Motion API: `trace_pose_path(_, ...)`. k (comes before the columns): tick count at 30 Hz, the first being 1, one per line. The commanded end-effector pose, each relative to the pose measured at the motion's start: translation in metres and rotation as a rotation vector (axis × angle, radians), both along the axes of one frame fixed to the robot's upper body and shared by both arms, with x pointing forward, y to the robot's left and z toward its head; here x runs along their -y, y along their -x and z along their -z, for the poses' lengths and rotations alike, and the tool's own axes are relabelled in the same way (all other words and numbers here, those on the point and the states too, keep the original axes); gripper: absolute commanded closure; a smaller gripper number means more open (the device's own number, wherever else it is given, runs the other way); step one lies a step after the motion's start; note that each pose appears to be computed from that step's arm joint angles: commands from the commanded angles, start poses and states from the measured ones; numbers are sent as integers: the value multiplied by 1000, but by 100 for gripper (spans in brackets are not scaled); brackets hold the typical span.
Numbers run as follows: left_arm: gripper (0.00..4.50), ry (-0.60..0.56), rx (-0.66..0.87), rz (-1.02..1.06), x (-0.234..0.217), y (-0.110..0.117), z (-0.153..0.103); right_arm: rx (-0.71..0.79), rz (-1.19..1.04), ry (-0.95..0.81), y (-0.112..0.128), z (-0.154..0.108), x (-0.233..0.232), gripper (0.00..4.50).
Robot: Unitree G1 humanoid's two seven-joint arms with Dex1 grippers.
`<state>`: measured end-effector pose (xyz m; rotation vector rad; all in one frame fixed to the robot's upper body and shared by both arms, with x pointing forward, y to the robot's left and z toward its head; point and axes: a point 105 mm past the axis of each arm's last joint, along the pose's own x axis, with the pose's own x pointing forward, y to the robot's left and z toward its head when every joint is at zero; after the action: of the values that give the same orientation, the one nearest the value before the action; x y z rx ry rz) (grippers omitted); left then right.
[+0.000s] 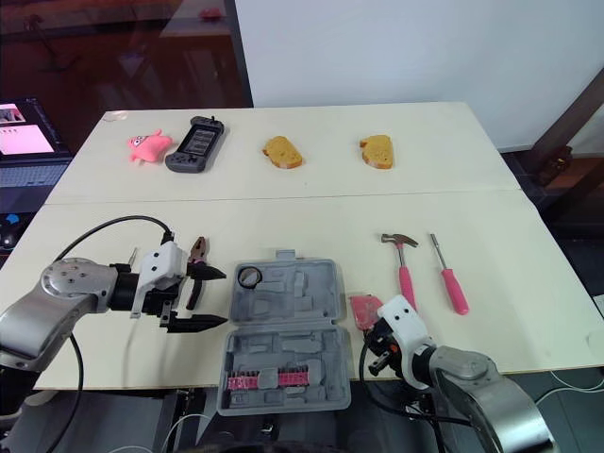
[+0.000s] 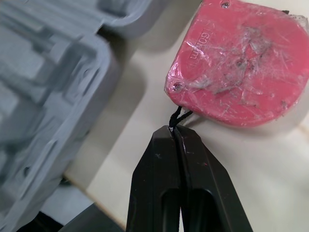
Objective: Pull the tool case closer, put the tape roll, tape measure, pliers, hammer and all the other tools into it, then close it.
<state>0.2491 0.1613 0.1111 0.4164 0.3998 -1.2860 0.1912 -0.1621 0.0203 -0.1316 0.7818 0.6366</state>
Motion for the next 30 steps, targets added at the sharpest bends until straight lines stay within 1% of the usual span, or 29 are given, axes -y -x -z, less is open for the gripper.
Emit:
trace_pose_path(1,0,-10,32,24,-1,1,-6,-53,5,-21,13,5,-3,448)
trace_pose_path(10,0,-6,43,40,5,-3,-13,-68,19,-42,17,4,2,448)
trace_pose_path(11,0,-5,45,41,6,-3,-14,-73,10,-54,18,2,2,390)
trace_pose_path(12,0,-3,50,41,6,-4,-16,-73,1,-64,19,-2,2,363)
trace_pose_path(13,0,0,58,40,6,-5,-17,-73,-8,-76,20,-7,3,317)
trace_pose_path(15,0,11,67,37,5,-5,-20,-76,-31,-84,21,-16,6,204)
trace_pose_path(16,0,18,73,36,5,-5,-21,-80,-50,-83,23,-21,9,163)
trace_pose_path(18,0,31,92,30,5,-6,-23,-85,-94,-71,24,-32,17,57)
trace_pose_path(19,0,36,106,27,5,-6,-24,-72,-141,-67,24,-41,19,11)
trace_pose_path(21,0,44,134,30,5,-5,-26,-32,-225,-81,22,-58,18,4)
trace_pose_path(23,0,48,182,15,4,-5,-28,68,-315,-61,9,-79,18,4)
trace_pose_path(25,0,99,222,-23,3,-6,-31,158,-431,2,-1,-94,17,4)
trace_pose_path(27,0,121,261,-59,-1,-7,-32,233,-536,94,-12,-100,17,4)
trace_pose_path(28,0,126,262,-56,-3,-5,-32,238,-590,121,-14,-101,16,4)
trace_pose_path(30,0,140,167,-3,-6,10,-28,254,-744,205,-21,-99,15,4)
